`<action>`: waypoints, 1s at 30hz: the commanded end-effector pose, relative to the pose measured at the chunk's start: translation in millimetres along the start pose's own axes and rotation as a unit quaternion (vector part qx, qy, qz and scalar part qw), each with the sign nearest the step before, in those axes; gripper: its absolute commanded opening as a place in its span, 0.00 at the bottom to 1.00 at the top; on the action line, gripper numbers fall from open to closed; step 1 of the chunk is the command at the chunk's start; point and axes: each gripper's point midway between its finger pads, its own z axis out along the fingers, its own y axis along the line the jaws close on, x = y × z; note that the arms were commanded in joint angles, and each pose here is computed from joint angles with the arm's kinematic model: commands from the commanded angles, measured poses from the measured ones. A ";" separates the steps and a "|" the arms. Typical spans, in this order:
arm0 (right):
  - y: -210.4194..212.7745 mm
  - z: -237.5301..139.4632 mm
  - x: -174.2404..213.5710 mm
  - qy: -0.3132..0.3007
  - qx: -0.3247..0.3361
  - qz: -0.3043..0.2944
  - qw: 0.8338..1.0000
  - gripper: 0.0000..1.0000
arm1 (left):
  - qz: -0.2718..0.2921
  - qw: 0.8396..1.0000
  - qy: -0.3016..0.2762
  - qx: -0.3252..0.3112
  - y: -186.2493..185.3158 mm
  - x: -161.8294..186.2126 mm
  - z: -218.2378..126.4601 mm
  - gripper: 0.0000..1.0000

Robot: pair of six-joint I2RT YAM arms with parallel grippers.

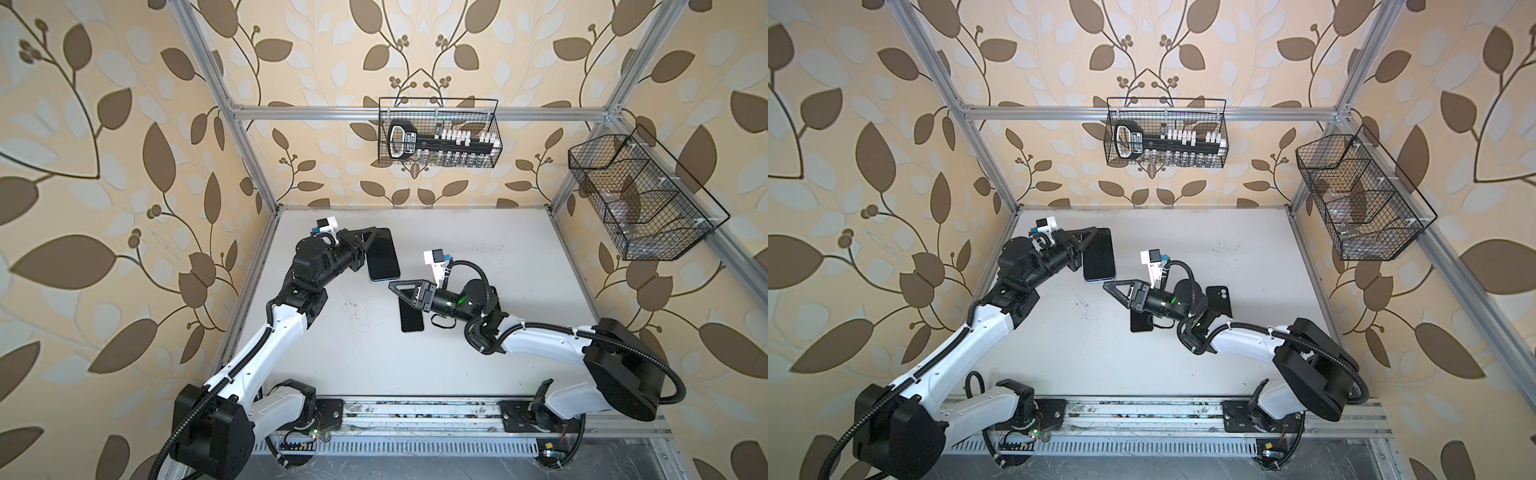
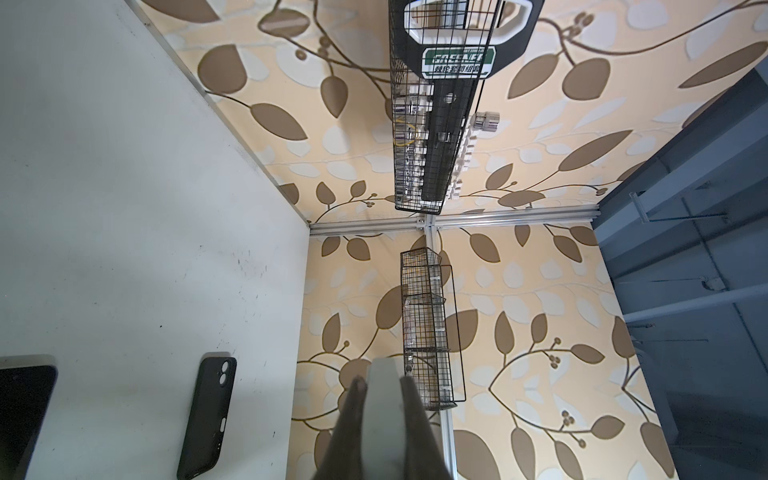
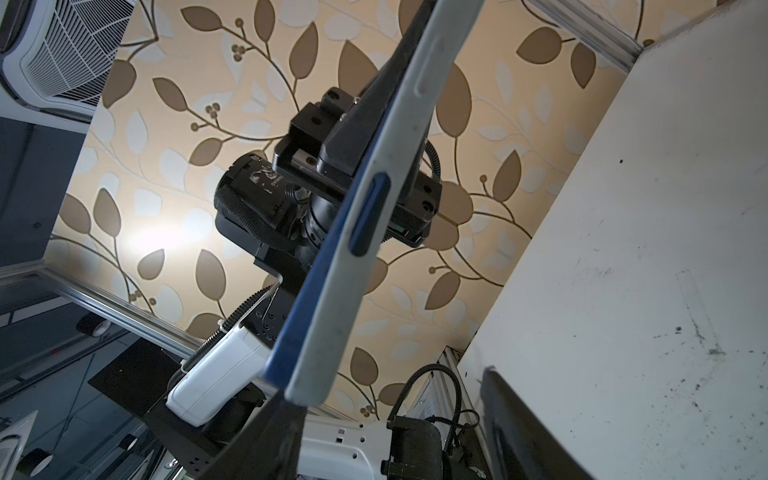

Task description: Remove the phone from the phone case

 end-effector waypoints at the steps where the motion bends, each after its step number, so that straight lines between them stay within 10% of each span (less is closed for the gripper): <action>1: 29.9 2.4 -12.2 -0.011 -0.047 -0.023 0.999 0.65 | 0.021 0.998 0.007 0.054 -31.0 3.9 -2.7 0.00; 30: 18.4 7.9 -15.5 -0.018 -0.034 -0.001 0.999 0.63 | 0.017 0.997 0.007 0.076 -48.2 4.1 -5.6 0.00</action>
